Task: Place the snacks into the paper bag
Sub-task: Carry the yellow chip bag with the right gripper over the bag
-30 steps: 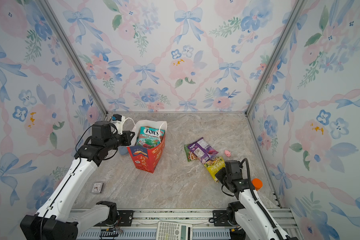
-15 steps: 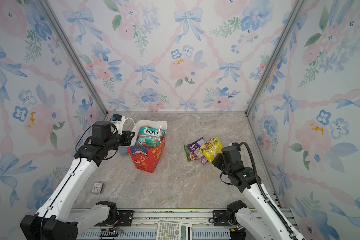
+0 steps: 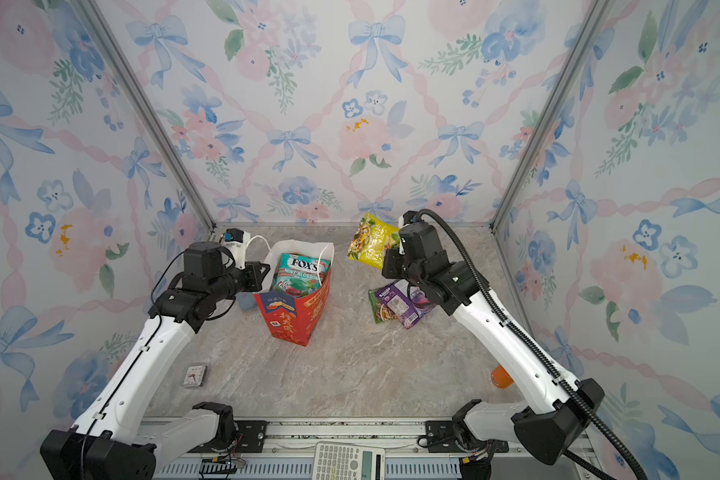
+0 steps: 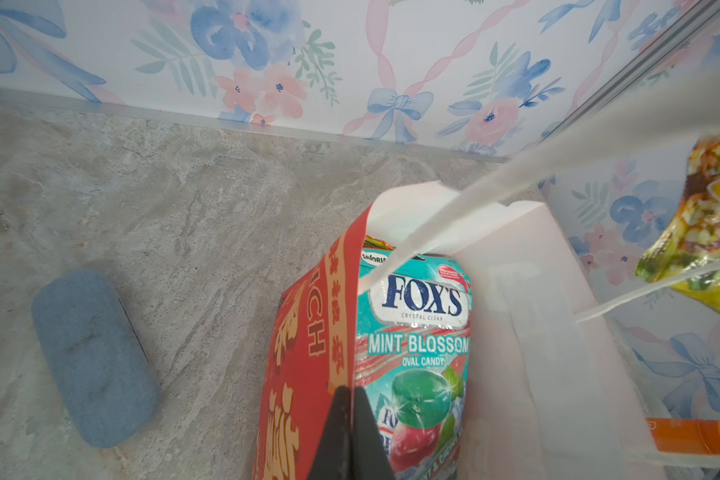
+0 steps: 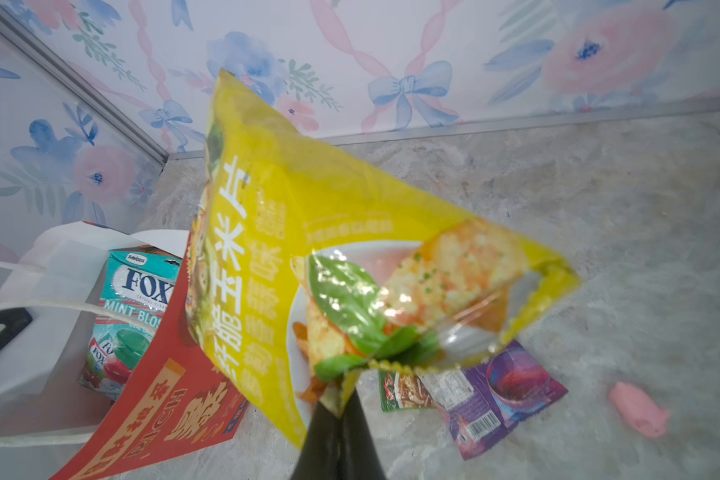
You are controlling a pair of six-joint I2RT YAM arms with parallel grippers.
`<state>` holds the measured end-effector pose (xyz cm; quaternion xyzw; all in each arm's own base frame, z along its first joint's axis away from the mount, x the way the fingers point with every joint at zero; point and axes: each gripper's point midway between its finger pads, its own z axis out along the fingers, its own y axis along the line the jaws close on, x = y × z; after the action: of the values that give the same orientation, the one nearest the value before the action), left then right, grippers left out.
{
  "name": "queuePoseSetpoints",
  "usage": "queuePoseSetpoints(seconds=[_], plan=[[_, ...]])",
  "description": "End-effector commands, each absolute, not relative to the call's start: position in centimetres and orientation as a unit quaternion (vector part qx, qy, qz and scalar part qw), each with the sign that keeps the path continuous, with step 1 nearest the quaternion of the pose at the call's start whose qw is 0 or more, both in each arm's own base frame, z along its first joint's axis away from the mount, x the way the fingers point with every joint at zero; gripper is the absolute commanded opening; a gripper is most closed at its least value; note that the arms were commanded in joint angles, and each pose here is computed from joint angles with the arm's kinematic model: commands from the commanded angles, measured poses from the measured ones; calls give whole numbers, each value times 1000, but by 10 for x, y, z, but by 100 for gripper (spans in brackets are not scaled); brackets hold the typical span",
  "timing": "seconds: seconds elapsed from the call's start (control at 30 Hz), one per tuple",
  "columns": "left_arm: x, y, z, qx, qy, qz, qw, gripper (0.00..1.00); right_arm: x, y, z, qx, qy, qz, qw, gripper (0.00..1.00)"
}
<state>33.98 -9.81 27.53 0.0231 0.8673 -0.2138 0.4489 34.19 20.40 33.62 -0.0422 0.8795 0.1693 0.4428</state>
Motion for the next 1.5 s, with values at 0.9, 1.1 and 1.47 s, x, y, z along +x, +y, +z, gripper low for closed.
queuePoseSetpoints(seconds=[0.9,1.1,1.47], plan=[[346,-101,301,43,842,-224,489,0,370,360,364,-357,824,190,397,0],[347,-101,301,44,843,-222,488,0,356,363,350,-390,824,178,372,0],[347,-100,302,45,842,-221,489,0,337,368,333,-449,809,160,343,0]])
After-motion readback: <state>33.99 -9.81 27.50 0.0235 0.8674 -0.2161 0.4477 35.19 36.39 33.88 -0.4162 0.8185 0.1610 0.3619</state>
